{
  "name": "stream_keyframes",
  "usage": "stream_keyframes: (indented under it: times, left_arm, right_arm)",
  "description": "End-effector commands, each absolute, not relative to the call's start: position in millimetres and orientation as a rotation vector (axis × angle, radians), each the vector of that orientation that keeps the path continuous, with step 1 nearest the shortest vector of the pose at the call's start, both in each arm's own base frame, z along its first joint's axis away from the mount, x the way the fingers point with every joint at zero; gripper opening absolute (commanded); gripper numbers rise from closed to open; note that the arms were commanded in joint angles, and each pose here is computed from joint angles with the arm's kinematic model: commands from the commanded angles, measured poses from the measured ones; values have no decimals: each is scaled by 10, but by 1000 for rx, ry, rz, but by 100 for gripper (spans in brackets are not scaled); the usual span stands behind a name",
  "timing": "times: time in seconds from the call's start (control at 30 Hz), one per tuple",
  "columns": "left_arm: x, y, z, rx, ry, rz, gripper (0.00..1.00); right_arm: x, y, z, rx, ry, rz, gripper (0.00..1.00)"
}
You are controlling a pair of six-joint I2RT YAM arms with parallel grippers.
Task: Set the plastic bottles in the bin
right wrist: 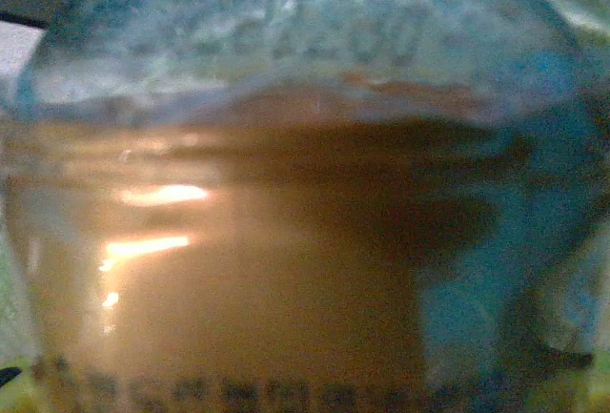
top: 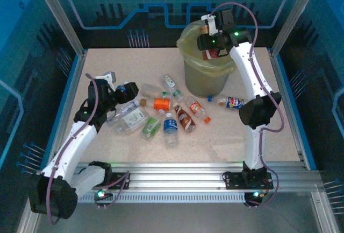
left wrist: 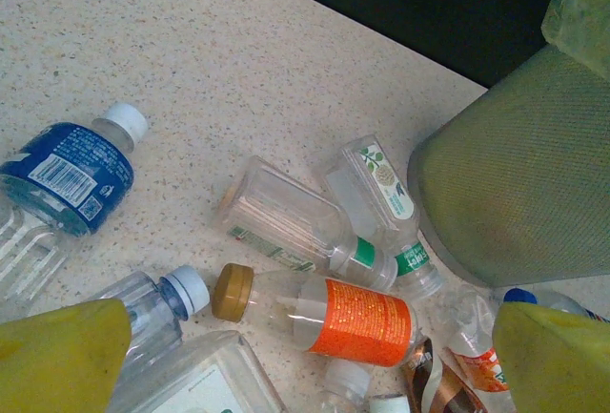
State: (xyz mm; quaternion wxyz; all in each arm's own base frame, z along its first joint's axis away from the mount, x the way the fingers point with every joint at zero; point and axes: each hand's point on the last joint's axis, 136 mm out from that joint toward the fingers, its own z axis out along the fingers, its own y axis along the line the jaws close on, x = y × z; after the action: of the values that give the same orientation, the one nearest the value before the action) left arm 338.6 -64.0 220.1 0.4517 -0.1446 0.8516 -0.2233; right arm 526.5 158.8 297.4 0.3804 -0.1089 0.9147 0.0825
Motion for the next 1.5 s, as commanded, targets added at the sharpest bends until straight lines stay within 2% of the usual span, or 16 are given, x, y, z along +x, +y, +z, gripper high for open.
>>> stream_keyframes:
  times: [0.0,0.33,0.8,1.03,1.23,1.47]
  left_arm:
    - [3362,-626,2257,-354,2095,-555,99]
    - [3353,-622,2244,-352,2099,-549,99]
    - [3343,-599,2212,-361,2107,-535,99]
    - [3334,-582,2215,-362,2112,-520,99]
    - [3321,-571,2239,-361,2109,-513,99]
    - [3295,-550,2279,-372,2098,-507,99]
  right_arm:
    - [5136,1748,2759,-396,2400,251,56]
    - [5018,1851,2473,-508,2469,213,64]
    - [5053,1839,2089,-527,2551,181,77]
    - [5096,1812,1963,-520,2574,150,81]
    - [5112,1828,2201,-493,2528,169,84]
    - [5025,1744,2828,-420,2427,162,90]
